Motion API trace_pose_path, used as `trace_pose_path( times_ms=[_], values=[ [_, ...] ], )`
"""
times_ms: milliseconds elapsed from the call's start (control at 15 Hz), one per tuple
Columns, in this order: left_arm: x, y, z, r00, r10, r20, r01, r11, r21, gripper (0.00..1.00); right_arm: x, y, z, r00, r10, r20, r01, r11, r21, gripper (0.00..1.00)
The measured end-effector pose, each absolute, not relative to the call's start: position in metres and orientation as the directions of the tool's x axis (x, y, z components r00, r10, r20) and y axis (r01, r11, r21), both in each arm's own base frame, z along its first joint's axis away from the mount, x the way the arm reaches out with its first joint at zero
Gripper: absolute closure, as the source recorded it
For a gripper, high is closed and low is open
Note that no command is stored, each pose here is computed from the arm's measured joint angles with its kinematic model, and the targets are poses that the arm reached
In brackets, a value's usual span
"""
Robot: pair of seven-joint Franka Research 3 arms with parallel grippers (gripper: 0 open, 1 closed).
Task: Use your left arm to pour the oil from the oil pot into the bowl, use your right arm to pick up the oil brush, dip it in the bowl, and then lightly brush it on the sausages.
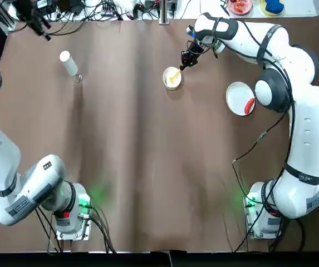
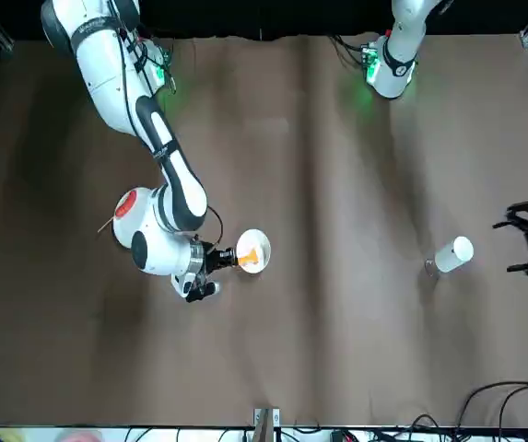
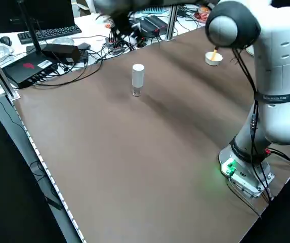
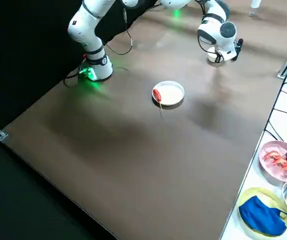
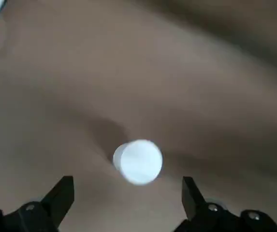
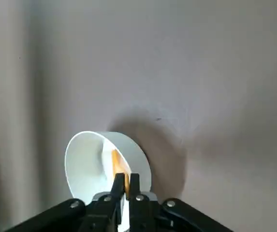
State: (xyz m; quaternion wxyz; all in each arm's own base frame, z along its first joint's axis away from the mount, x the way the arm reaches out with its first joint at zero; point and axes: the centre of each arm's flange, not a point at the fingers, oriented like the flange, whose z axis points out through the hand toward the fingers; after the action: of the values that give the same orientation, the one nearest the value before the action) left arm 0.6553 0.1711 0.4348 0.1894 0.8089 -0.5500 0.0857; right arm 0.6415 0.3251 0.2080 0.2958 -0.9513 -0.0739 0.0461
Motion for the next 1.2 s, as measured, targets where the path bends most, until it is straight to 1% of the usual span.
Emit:
trace_pose_path(
  times_ms=[67,133,267,467,667,800,1000,1200],
  values=[
    [0.662,0.131,0.449,0.42,-0.871,0.254,-0.903,-0.374,0.212,0.01,0.642,0.326,0.21,0.985,0.166,-0.043,0.113,-0.812,-0.572,0.95],
    [0.67,0.053,0.456,0.5,-0.86,0.105,-0.858,-0.475,0.196,0.01,0.644,0.328,0.216,0.987,0.156,-0.045,0.102,-0.811,-0.577,0.96],
    [0.672,-0.011,0.448,0.579,-0.815,0.015,-0.803,-0.567,0.182,0.01,0.644,0.328,0.218,0.99,0.13,-0.06,0.072,-0.814,-0.576,0.96],
    [0.668,-0.076,0.437,0.708,-0.702,-0.072,-0.688,-0.709,0.152,0.01,0.643,0.331,0.228,0.99,0.105,-0.097,0.029,-0.814,-0.58,0.96],
    [0.663,-0.112,0.436,0.822,-0.553,-0.131,-0.55,-0.833,0.066,0.01,0.641,0.328,0.256,0.982,0.116,-0.146,0.007,-0.806,-0.592,0.96],
    [0.661,-0.122,0.445,0.899,-0.418,-0.131,-0.42,-0.908,0.014,0.01,0.642,0.316,0.281,0.974,0.131,-0.182,-0.005,-0.799,-0.601,0.96],
    [0.653,-0.123,0.484,0.969,-0.238,-0.073,-0.241,-0.97,-0.037,0.01,0.648,0.283,0.311,0.965,0.142,-0.22,-0.024,-0.788,-0.615,0.96],
    [0.634,-0.122,0.531,0.996,-0.087,-0.034,-0.089,-0.993,-0.078,0.01,0.651,0.254,0.325,0.958,0.153,-0.241,-0.022,-0.802,-0.597,0.96]
  ],
)
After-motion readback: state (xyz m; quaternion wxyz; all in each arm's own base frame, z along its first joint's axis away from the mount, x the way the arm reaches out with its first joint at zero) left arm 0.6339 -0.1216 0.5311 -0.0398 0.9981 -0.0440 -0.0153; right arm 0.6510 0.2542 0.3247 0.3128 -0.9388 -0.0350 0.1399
